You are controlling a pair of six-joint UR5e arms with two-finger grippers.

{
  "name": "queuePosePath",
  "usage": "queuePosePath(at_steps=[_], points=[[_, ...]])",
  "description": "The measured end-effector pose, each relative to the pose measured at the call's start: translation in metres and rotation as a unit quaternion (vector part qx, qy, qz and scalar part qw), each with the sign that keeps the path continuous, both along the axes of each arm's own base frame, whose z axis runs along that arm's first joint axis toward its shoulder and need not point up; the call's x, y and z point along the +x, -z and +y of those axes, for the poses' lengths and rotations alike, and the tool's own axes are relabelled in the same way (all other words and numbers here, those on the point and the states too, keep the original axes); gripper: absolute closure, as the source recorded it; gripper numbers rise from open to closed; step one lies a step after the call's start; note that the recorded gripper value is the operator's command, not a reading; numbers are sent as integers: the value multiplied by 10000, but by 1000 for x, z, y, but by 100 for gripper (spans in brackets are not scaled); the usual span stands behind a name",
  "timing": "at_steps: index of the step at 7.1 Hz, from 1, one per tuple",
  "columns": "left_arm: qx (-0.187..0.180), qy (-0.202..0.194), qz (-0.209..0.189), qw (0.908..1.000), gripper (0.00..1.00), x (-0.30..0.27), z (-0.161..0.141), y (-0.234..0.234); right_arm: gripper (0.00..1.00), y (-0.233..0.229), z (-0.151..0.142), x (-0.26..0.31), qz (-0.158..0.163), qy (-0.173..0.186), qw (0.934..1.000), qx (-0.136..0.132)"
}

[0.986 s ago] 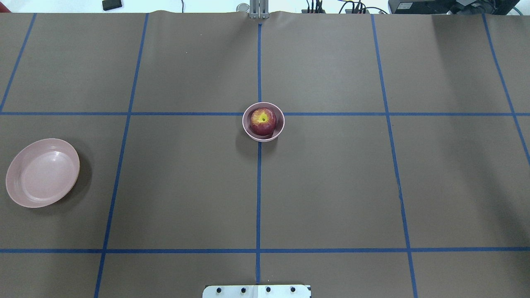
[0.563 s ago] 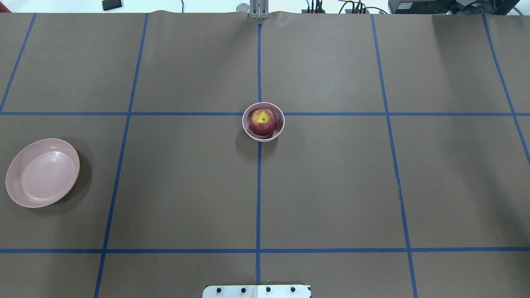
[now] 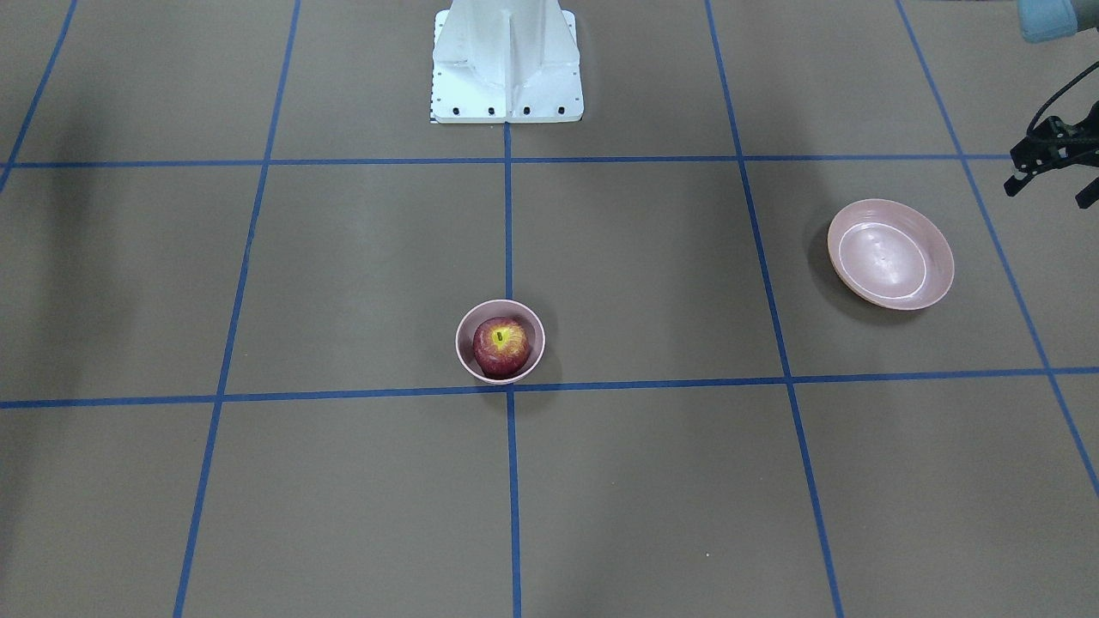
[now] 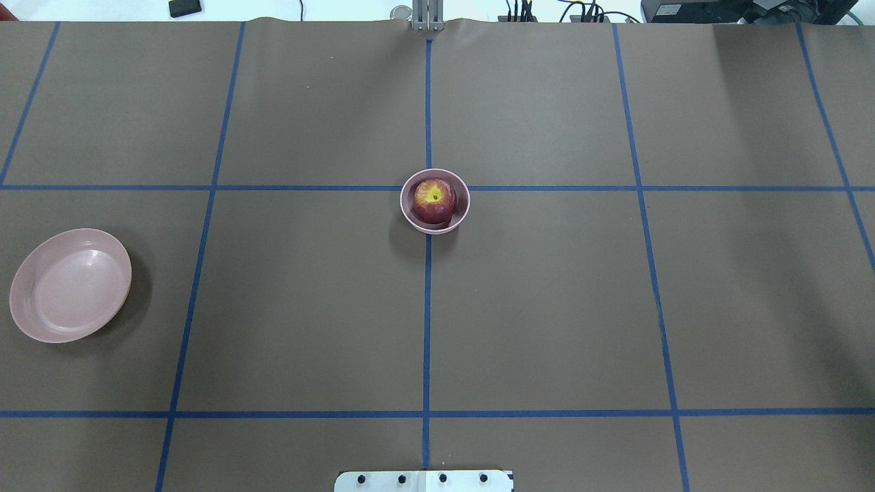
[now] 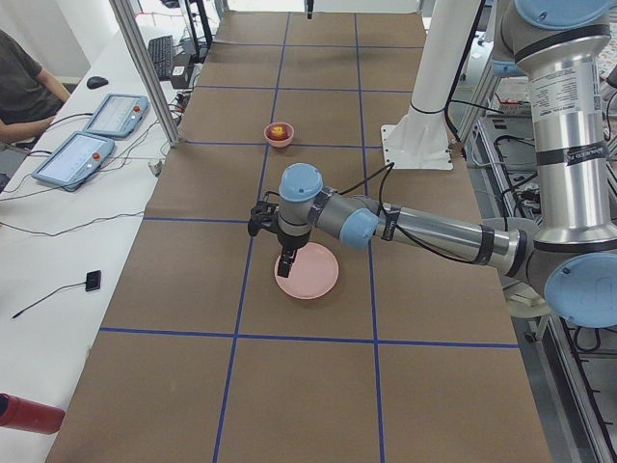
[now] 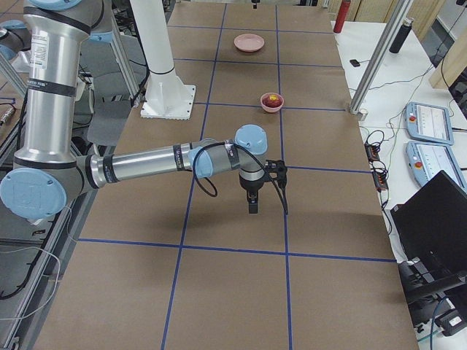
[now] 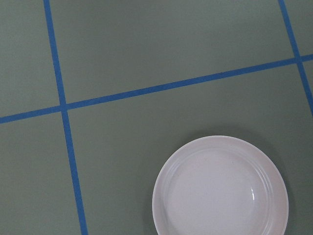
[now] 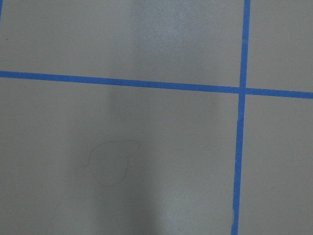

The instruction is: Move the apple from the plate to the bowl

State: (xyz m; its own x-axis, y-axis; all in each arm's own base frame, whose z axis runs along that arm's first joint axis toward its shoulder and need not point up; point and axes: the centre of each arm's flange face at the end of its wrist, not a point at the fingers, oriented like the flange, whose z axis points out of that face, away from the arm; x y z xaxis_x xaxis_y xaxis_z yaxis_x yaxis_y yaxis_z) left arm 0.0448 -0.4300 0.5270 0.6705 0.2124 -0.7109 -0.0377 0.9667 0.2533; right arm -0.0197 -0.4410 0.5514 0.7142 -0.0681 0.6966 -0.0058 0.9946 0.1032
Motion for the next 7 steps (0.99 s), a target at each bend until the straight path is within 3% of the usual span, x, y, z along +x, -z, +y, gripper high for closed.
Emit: queuePosePath(at_steps=[7], points=[[-44, 1, -18, 10000, 2, 0, 0, -4, 0, 1, 0, 0, -2, 1, 10000, 7]])
